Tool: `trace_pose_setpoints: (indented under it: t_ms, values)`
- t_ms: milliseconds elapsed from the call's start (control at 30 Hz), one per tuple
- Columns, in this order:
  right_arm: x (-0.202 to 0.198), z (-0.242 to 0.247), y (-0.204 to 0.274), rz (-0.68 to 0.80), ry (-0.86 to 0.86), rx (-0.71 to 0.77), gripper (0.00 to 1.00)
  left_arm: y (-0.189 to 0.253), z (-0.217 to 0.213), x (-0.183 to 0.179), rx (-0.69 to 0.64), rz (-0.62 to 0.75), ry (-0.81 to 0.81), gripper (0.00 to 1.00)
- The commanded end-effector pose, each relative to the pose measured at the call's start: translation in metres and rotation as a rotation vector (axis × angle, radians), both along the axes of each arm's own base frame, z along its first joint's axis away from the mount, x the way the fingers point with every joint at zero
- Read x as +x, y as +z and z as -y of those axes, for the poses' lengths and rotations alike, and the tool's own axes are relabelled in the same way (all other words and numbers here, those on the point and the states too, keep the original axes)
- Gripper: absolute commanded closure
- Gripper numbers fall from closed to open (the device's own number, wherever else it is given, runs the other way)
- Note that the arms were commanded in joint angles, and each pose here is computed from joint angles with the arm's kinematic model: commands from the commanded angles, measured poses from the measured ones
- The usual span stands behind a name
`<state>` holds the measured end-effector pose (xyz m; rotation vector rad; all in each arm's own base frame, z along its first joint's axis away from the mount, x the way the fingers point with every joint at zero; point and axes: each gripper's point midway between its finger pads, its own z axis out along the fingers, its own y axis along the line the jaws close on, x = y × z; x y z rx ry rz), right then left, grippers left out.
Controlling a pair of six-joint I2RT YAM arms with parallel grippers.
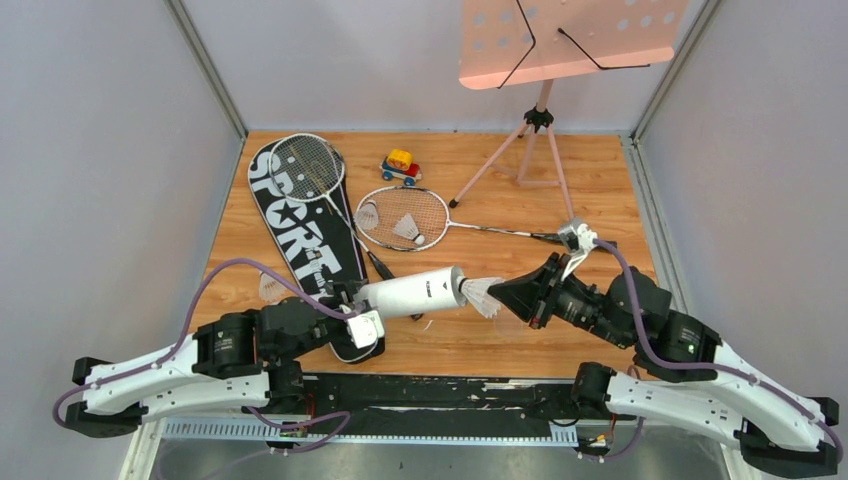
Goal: Pack up the badminton gear
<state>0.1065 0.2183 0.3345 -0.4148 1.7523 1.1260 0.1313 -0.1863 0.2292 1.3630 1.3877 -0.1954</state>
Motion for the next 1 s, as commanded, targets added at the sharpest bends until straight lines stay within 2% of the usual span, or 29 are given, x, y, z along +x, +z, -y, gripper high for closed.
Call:
trace_pose_setpoints:
  t_ms: [0, 167, 400, 533, 600, 733, 967]
  values:
    - [-0.007, -0.013, 0.017, -0.002, 0.064, 0.033, 1.0, 0.015, 0.01, -0.005, -0.063, 0.02, -0.056, 0.39]
    - [-0.005, -0.029, 0.013, 0.006, 0.096, 0.015, 1.0, 0.013, 0.01, -0.005, -0.055, 0.018, -0.054, 0.39]
    - [0.006, -0.04, 0.002, -0.022, 0.064, -0.017, 0.77, 0.013, 0.01, -0.006, -0.056, 0.017, -0.057, 0.39]
    - [0.007, -0.042, -0.001, -0.028, 0.064, -0.022, 0.54, 0.013, 0.01, -0.005, -0.057, 0.017, -0.057, 0.39]
    - [0.008, -0.041, -0.001, -0.024, 0.056, -0.02, 0.48, 0.012, 0.009, -0.005, -0.055, 0.017, -0.055, 0.39]
    - [0.014, -0.039, -0.006, -0.003, 0.022, -0.027, 0.41, 0.012, 0.009, -0.005, -0.054, 0.018, -0.055, 0.39]
    - [0.019, -0.044, -0.008, 0.035, 0.024, -0.026, 0.37, 0.011, 0.01, -0.006, -0.051, 0.017, -0.061, 0.39]
